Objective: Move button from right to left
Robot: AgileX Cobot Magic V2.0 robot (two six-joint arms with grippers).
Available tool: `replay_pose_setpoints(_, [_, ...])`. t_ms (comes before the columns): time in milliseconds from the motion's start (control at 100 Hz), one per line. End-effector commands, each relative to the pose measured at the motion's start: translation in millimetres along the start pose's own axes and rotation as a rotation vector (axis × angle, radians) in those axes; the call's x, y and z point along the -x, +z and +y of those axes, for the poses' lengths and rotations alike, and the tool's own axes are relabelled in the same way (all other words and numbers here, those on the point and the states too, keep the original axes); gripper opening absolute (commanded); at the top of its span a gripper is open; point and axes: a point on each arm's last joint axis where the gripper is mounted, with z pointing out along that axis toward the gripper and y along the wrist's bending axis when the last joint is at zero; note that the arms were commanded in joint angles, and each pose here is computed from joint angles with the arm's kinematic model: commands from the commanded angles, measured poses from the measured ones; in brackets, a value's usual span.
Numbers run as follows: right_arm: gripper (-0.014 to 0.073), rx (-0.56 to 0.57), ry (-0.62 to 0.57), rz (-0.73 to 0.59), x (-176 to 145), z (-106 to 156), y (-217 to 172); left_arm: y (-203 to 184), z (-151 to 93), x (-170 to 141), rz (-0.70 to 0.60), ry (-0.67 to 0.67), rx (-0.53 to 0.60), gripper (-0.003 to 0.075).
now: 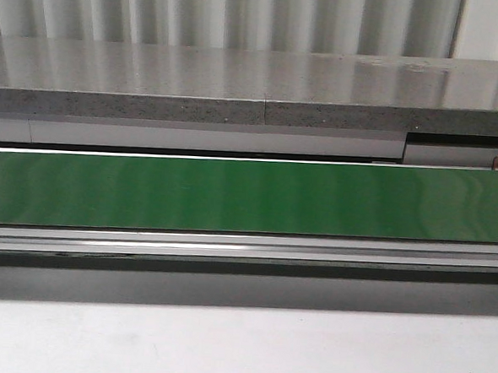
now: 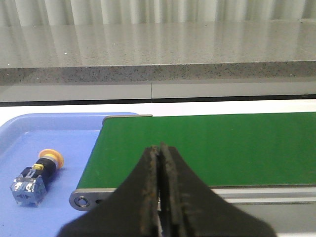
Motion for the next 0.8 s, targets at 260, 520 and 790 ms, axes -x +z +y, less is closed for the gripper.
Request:
replay_pose_setpoints(260, [-0.0066, -0.199, -0.024, -0.263, -5.6, -9.4, 17.5, 0.1, -0.7, -3.6, -0.079, -0.019, -0.009, -0.002])
replay_pose_setpoints(520, [-0.0066, -0.349, -0.018, -0.329, -51.6, -16.7, 30.0, 0.1, -0.7, -3.6, -0.079, -0.019, -0.009, -0.002])
replay_pose_setpoints(790, [-0.0066, -0.36, 0.009, -0.31, -69.8, -14.7, 26.8, 0.1, -0.7, -3.6, -0.079, -0.019, -0.009, -0.002])
